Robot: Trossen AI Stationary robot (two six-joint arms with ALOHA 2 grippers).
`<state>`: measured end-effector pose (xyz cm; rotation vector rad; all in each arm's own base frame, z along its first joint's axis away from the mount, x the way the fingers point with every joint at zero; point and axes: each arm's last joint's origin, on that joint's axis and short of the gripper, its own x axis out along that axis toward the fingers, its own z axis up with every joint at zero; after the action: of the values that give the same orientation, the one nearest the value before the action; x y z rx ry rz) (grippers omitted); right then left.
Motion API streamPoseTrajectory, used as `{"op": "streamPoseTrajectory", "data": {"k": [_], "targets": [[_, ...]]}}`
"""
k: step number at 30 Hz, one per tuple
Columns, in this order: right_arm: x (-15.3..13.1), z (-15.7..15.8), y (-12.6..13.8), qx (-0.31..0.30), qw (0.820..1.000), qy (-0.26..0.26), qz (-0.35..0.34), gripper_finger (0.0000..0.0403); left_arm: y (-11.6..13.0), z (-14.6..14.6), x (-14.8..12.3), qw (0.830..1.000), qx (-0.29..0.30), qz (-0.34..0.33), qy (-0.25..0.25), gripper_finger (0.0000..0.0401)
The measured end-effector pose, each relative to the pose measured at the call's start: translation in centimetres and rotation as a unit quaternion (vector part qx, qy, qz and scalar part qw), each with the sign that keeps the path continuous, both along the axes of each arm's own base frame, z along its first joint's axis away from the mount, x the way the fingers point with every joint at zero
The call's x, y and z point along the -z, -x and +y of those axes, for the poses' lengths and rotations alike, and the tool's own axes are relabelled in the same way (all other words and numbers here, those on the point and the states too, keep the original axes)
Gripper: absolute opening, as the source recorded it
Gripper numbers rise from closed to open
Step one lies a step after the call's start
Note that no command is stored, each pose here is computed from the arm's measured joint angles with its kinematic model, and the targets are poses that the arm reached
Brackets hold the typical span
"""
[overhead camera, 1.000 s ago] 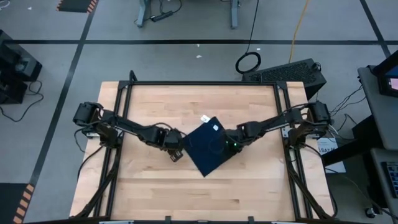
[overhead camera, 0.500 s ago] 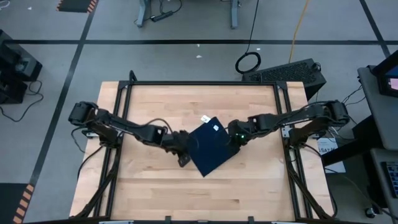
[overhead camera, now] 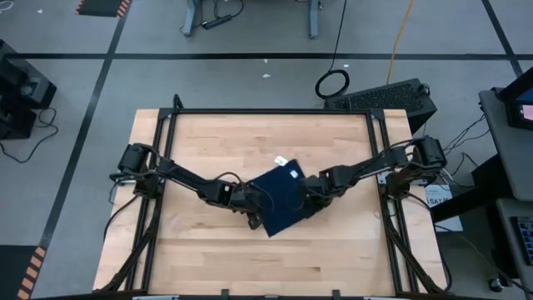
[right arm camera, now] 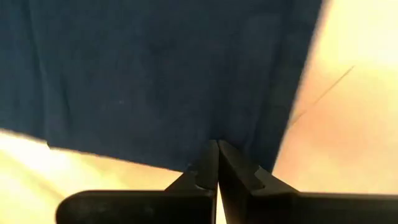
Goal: Roll towel into tight, uniform cylinder
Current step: Roll the blue cloth napkin
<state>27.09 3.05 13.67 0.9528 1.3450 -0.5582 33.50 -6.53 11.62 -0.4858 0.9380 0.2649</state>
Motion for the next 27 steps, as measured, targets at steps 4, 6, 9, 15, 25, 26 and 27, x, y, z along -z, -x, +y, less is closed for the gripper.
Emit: {"op": "streamPoseTrajectory", "data": {"k": [4,6,9,15,25,26,27], "targets": [[0.2,1.9,0.1,0.011,0.999,-0.037,0.011,0.0,0.0,0.9,0.2,1.0,-0.018,0.013,-0.021,0.0121],[0.2,2.8,0.1,0.027,0.999,-0.042,0.009,0.0,0.0,1.5,0.1,0.999,-0.019,0.014,-0.032,0.0121],[0.1,3.9,-0.1,0.044,0.998,-0.052,-0.007,0.0,0.0,2.4,-0.1,0.999,-0.006,0.015,-0.049,0.0121],[-1.0,4.2,-0.1,0.078,0.995,-0.049,-0.034,0.0,0.5,3.7,-1.7,0.996,0.047,0.018,-0.074,0.0121],[-7.0,3.1,1.6,-0.139,0.969,0.052,-0.2,0.0021,1.2,2.8,-9.2,0.988,0.135,-0.07,-0.037,0.0121],[-7.5,3.5,1.9,-0.186,0.955,0.072,-0.218,0.0025,1.3,2.2,-9.6,0.986,0.146,-0.079,-0.034,0.0121],[-7.9,3.9,2.2,-0.231,0.94,0.092,-0.233,0.003,1.4,1.6,-9.7,0.983,0.159,-0.083,-0.034,0.0121]]}}
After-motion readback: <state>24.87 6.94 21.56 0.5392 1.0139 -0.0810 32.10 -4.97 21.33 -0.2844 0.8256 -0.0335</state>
